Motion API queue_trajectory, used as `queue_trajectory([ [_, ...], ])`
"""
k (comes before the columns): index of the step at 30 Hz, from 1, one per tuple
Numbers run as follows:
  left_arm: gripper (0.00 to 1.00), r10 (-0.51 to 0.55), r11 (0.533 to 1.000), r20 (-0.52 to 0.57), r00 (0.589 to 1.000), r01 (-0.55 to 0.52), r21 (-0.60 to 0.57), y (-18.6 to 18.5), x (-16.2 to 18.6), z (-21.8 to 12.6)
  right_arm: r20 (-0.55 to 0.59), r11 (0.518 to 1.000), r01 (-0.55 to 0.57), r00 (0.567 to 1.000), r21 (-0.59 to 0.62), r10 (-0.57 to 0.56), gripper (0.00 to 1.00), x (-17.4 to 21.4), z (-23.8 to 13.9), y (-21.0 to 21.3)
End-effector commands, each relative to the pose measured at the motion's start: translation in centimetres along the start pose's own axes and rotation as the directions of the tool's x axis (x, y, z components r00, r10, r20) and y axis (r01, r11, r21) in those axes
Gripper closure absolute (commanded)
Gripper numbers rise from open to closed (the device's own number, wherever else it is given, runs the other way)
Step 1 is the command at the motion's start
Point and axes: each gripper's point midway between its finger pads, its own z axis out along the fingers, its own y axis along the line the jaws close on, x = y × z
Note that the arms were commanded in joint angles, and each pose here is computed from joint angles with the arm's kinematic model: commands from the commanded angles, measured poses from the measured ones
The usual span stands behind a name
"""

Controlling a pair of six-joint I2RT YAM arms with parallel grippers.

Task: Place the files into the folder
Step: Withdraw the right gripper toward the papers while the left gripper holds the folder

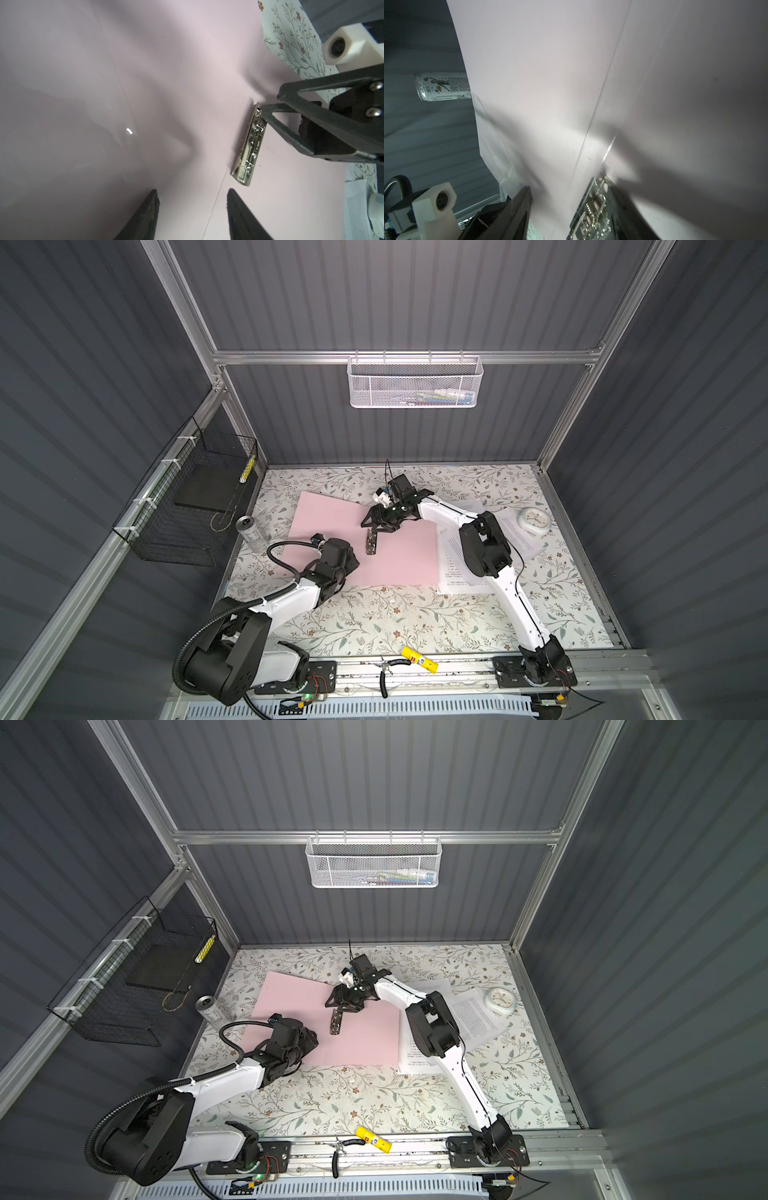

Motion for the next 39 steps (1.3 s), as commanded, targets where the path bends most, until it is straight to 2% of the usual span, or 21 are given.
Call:
queue_trajectory([
  [1, 0.46, 0.02, 1.0, -0.015, 1.0, -0.02, 0.006, 0.0, 0.3, 0.4, -0.015, 1.0, 0.01, 1.0, 0.003, -0.01, 0.4, 0.1, 0.4, 0.0],
  [5, 0.45, 0.035, 0.999, -0.012, 0.999, -0.034, 0.03, -1.0, -0.2, 0.3, 0.012, 1.0, 0.025, 1.0, 0.002, -0.025, 0.4, -0.4, -1.0, 1.1],
  [10, 0.43, 0.089, 0.993, 0.012, 0.996, -0.09, 0.07, -3.4, -1.8, -0.5, 0.067, 0.999, 0.052, 0.996, -0.001, -0.052, 0.39, -1.1, -4.5, 3.2],
  [16, 0.41, 0.124, 0.982, 0.066, 0.99, -0.132, 0.136, -6.7, -3.9, -1.9, 0.224, 0.997, 0.075, 0.971, 0.037, -0.081, 0.37, -1.6, -13.0, 4.7],
  [19, 0.41, 0.144, 0.973, 0.073, 0.987, -0.155, 0.173, -8.3, -4.3, -1.9, 0.338, 0.995, -0.002, 0.941, 0.097, -0.031, 0.37, -0.7, -18.3, 1.9],
  [23, 0.41, 0.17, 0.961, 0.087, 0.982, -0.185, 0.205, -10.0, -4.8, -1.7, 0.518, 0.962, -0.182, 0.854, 0.204, 0.052, 0.39, 2.9, -26.4, -4.2],
  [27, 0.41, 0.195, 0.953, 0.1, 0.976, -0.213, 0.216, -10.9, -5.2, -1.2, 0.663, 0.902, -0.393, 0.725, 0.181, 0.183, 0.38, 9.1, -32.6, -10.3],
  [29, 0.41, 0.205, 0.948, 0.095, 0.974, -0.222, 0.228, -11.3, -5.1, -0.9, 0.714, 0.866, -0.476, 0.66, 0.155, 0.235, 0.37, 12.3, -34.4, -12.6],
  [33, 0.41, 0.222, 0.936, 0.082, 0.972, -0.236, 0.26, -12.1, -4.7, -0.1, 0.78, 0.786, -0.602, 0.557, 0.143, 0.285, 0.37, 18.2, -37.0, -16.2],
  [35, 0.41, 0.227, 0.93, 0.075, 0.971, -0.239, 0.28, -12.5, -4.4, 0.2, 0.817, 0.744, -0.66, 0.484, 0.105, 0.314, 0.4, 20.4, -38.2, -17.7],
  [36, 0.41, 0.228, 0.927, 0.072, 0.971, -0.239, 0.288, -12.7, -4.3, 0.3, 0.835, 0.731, -0.679, 0.444, 0.076, 0.326, 0.42, 21.4, -38.8, -18.4],
  [39, 0.41, 0.241, 0.923, 0.059, 0.969, -0.247, 0.296, -12.9, -4.0, 0.8, 0.867, 0.71, -0.704, 0.369, 0.025, 0.335, 0.47, 23.0, -39.7, -19.9],
])
